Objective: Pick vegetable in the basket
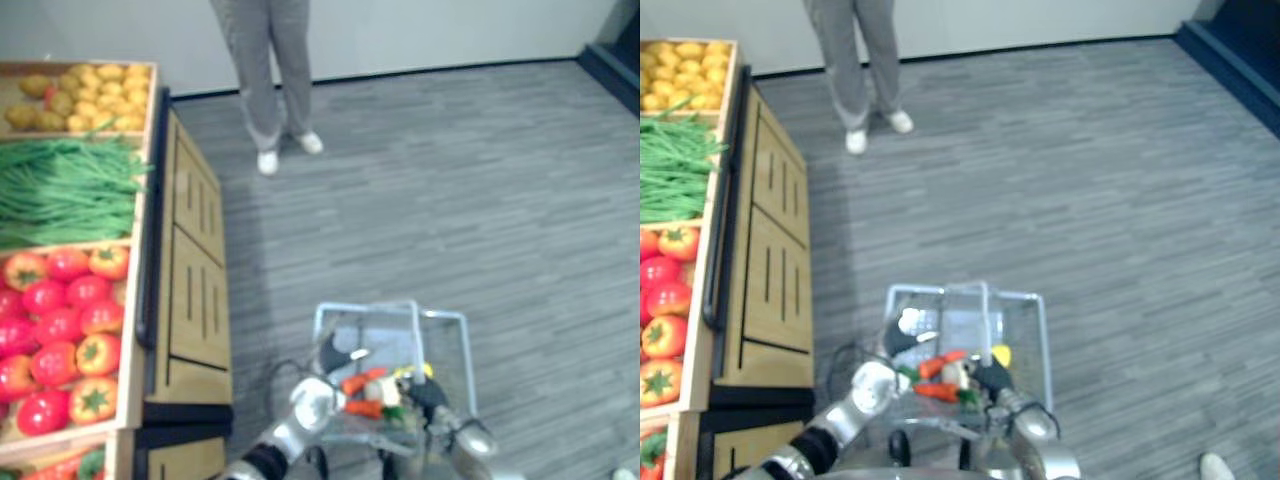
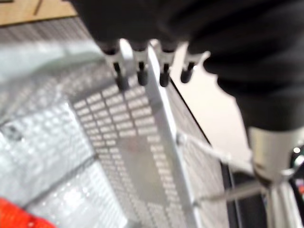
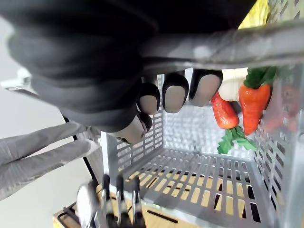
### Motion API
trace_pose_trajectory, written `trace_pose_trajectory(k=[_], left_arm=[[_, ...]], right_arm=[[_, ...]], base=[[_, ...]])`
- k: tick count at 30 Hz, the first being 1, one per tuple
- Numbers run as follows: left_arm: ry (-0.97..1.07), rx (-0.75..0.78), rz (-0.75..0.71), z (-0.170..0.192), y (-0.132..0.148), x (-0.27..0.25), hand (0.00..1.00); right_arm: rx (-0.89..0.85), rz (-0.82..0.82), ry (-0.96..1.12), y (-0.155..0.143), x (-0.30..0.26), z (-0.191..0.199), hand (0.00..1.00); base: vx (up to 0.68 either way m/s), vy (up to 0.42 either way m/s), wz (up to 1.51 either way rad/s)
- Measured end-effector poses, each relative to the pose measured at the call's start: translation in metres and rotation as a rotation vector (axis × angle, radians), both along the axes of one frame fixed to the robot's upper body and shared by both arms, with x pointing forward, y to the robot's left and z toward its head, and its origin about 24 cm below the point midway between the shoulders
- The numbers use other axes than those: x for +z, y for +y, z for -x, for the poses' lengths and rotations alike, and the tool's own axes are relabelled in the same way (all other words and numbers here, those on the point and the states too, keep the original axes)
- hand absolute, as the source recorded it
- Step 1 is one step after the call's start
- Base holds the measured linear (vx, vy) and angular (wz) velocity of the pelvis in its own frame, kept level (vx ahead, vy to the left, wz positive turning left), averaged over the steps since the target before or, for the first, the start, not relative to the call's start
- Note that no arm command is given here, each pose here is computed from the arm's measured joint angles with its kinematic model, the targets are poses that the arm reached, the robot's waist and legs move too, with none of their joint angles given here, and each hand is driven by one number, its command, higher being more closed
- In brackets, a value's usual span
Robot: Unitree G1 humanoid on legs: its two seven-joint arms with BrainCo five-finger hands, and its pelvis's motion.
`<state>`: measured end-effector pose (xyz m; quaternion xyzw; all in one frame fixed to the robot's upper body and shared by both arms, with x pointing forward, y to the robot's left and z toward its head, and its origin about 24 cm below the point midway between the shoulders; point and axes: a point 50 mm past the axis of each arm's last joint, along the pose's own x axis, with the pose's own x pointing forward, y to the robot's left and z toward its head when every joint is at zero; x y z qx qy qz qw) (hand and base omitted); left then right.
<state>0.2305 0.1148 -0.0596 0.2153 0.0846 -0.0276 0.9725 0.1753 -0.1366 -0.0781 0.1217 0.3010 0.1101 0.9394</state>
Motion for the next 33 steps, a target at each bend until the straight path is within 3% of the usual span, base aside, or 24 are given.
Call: trace_pose_trajectory(k=[4,11,17,22,33], left_arm=[[-0.004,0.189,0.096,0.01,0.046,-0.001,0.0],[0.007,0.445,0.197,0.034,0.093,-0.007,0.0],[0.259,0.502,0.203,0.063,0.107,-0.043,0.0],[0.688,0.546,0.227,0.122,0.101,-0.091,0.0],[1.12,0.565,0.215,0.169,0.107,-0.109,0.0]], right_arm=[[-0.157,0.058,0.081,-0.033,-0.017,0.01,1.0],[-0.442,0.138,0.268,-0.085,-0.049,0.038,1.0],[-0.531,0.162,0.343,-0.102,-0.063,0.064,1.0],[-0.543,0.125,0.407,-0.099,-0.071,0.078,1.0],[-0.565,0.085,0.496,-0.1,-0.078,0.092,1.0]], base=[[0.07,0.032,0.18],[0.02,0.027,0.12],[-0.01,0.006,0.08],[0.0,0.0,0.0],[-0.01,0.006,0.0]])
